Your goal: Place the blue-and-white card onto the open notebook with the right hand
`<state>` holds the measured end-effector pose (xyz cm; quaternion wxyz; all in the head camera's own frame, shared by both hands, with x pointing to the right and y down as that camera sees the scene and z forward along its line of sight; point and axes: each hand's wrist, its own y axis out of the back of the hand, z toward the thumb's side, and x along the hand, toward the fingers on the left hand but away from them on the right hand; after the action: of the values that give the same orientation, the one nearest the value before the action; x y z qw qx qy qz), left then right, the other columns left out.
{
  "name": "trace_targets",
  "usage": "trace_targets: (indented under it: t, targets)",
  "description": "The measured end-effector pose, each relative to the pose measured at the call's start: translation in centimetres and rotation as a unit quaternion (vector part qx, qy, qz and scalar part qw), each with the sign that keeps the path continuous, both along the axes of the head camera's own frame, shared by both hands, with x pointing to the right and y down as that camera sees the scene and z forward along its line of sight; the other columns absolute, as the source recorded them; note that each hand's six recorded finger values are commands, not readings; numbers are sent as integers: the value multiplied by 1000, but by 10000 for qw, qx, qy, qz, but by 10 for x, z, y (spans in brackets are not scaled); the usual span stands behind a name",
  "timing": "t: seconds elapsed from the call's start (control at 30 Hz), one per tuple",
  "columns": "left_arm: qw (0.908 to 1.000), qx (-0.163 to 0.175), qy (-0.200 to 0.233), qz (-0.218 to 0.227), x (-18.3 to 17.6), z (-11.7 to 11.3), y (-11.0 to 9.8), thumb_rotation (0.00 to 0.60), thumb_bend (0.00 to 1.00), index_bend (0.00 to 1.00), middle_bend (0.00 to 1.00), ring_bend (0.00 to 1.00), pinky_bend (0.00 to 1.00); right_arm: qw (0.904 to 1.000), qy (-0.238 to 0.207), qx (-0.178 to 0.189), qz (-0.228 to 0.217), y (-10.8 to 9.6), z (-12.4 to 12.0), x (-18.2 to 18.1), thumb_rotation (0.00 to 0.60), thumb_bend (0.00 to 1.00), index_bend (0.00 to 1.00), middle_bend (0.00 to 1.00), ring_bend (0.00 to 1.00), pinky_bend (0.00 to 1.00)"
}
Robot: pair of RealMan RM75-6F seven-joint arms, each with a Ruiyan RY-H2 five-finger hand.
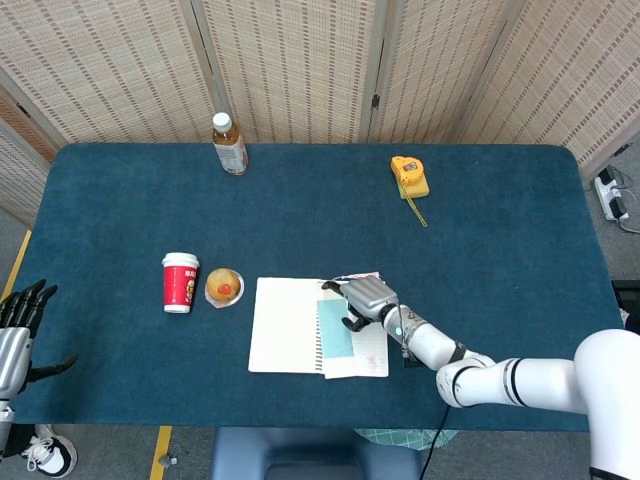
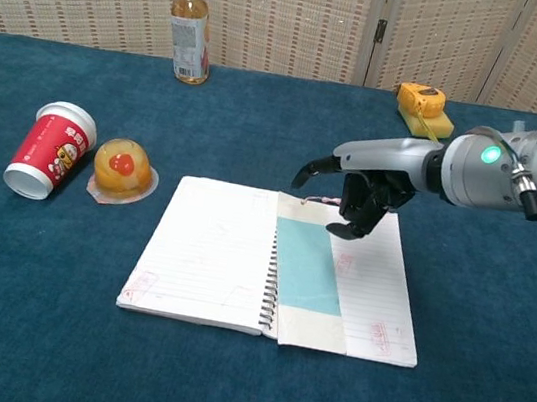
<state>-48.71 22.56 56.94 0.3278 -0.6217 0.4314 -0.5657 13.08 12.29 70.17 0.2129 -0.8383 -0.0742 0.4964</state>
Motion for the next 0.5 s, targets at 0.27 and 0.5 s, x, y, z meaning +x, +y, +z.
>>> trace_targets:
  t: [0.27,0.5]
  targets:
    - [10000,-28,-26,31,1,1,1,600,143,120,64,7,0,9989,-183,-168,-407,30,-14,1,568,495,156,919,935,1000]
    - [10000,-20,0,30,2,0,1,600,142,120,64,7,0,9977,-185,-309,-573,43,-1,-11,569,496,156,918,935,1000]
